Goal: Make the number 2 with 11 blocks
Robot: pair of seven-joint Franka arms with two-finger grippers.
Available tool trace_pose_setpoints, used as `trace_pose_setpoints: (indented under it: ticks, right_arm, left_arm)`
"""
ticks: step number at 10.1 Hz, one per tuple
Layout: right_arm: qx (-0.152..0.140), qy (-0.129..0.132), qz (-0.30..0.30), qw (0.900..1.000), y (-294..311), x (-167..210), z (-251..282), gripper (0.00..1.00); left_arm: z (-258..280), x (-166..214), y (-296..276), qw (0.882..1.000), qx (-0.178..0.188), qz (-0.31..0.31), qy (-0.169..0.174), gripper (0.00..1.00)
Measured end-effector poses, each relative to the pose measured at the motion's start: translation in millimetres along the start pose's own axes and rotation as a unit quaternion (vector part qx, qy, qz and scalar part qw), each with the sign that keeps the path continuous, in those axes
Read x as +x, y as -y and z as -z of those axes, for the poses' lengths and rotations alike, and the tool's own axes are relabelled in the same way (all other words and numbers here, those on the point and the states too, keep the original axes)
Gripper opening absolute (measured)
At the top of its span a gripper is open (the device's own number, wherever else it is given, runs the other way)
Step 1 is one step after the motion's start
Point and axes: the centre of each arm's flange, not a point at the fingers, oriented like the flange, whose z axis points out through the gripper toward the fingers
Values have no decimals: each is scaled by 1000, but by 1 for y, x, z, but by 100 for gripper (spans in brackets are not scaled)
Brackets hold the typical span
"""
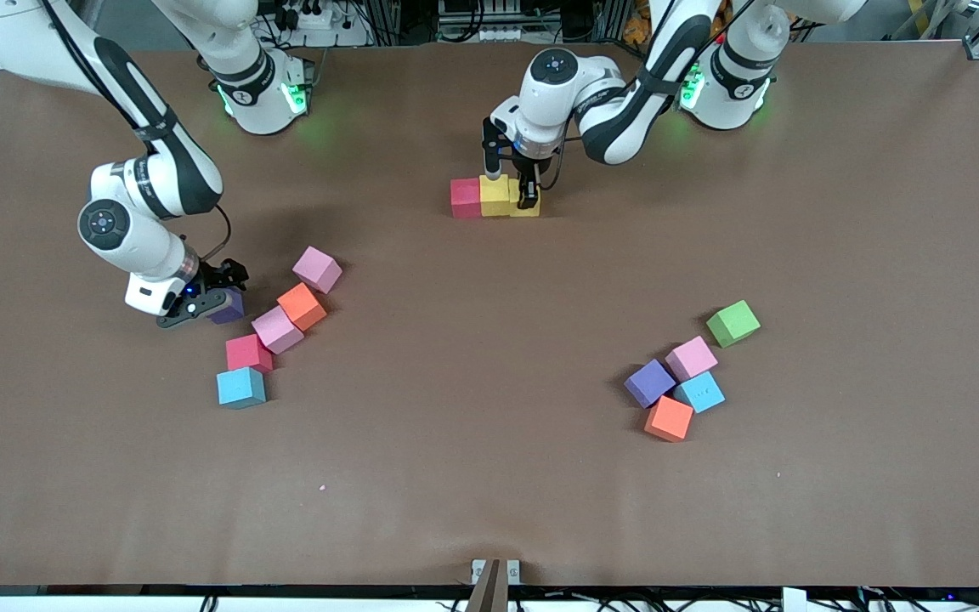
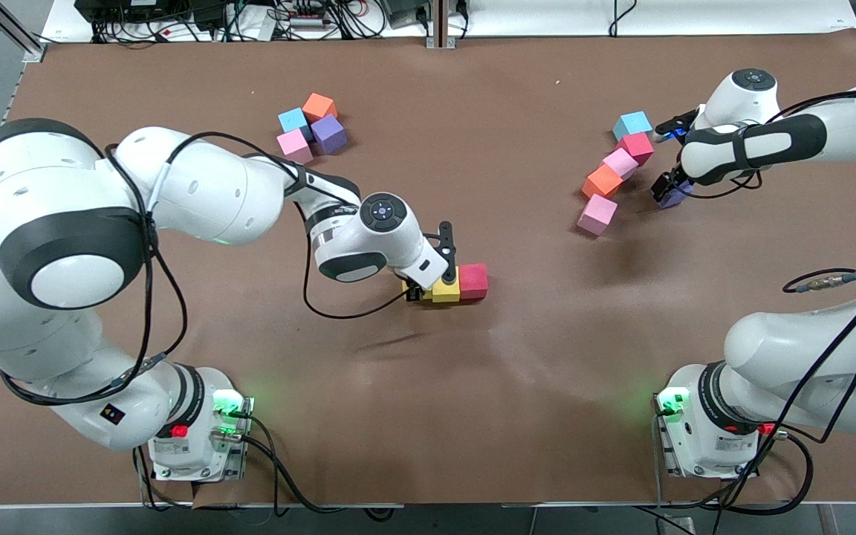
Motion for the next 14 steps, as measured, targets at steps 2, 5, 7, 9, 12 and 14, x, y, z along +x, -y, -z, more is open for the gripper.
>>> trace_pose_setpoints:
  ticks: [2,5,7,9,12,14]
  right_arm:
    - [7,-6,-5,1000,-3,-1,-10,100]
    - [10,-9,-8,1000,-6,-1,-16,89]
    - [9,-10,-7,1000,-6,0,-15,72]
    - [4,-15,-6,1000,-8,4,-9,59]
    - [-23,1,5,1000,-9,11,26,57]
    - [-42,10,12,999,-4,16,54,57]
  left_arm:
    - [-6,0,-1,1000,-5,1,3,93]
    - [10,5,5,1000,6,7,10,100]
    - [41,11,8,999,9,44,20,100]
    - [87,9,19,993,-4,112,46,100]
    - [185,-53,152,955,-5,272,115,100]
    - [223,-124,250,923,1,370,101,100]
